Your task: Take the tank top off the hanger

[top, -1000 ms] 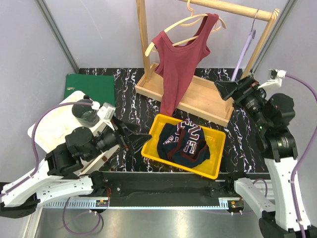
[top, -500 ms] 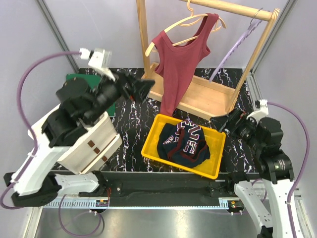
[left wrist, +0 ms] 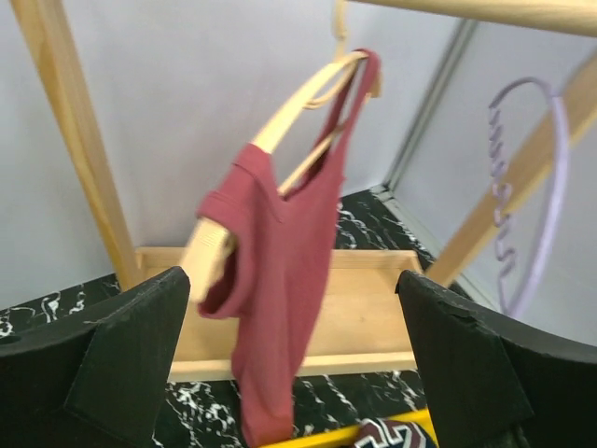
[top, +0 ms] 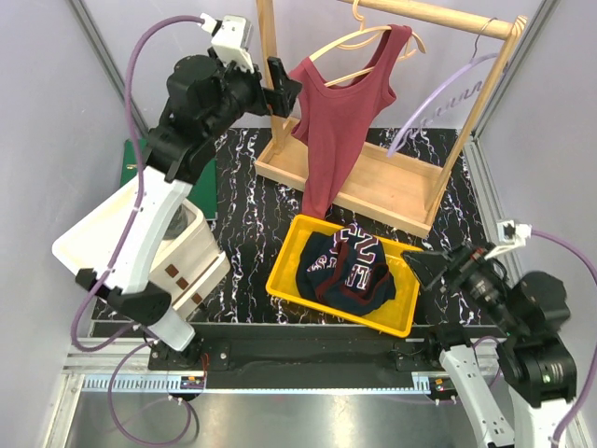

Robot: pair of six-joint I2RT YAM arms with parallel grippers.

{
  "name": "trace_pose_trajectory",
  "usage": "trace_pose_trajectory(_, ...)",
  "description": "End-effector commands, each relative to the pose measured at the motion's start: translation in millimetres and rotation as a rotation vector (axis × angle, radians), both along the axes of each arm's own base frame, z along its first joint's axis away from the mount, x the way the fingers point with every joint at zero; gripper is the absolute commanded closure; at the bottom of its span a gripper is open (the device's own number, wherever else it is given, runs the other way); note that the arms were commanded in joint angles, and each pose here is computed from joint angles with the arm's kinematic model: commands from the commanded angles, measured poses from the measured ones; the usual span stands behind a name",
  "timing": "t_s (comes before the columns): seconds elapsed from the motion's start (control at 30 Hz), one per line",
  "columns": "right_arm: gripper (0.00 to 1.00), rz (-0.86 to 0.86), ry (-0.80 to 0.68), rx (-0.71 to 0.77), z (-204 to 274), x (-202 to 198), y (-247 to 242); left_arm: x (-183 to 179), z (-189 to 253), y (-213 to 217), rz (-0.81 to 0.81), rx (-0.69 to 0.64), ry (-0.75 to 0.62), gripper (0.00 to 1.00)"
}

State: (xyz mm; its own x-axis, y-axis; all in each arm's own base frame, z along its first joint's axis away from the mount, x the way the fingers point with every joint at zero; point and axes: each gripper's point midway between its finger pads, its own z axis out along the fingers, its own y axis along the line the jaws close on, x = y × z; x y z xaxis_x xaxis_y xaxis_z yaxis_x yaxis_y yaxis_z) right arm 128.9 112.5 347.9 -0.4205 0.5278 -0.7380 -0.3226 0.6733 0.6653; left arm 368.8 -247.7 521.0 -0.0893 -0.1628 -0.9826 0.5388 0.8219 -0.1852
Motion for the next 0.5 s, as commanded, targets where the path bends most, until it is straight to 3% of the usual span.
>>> trace_pose_trajectory(0.0, 0.00, 0.066, -0.068, 0.020, 23.2, -35.0, 4.7, 26.4, 9.0, -5.7, -0.072, 0.001, -0.065, 0.01)
trace_pose_trajectory(0.4, 0.00, 0.021, -0.072, -0.041, 28.3, -48.5, -6.8, 88.6, -27.7, -30.0, -0.115, -0.005, -0.068, 0.02)
trace_pose_trajectory(0.47, 0.00, 0.003, -0.071, -0.056, 28.5, -48.0, -10.3, 94.5, -33.7, -35.1, -0.124, -0.014, -0.059, 0.08)
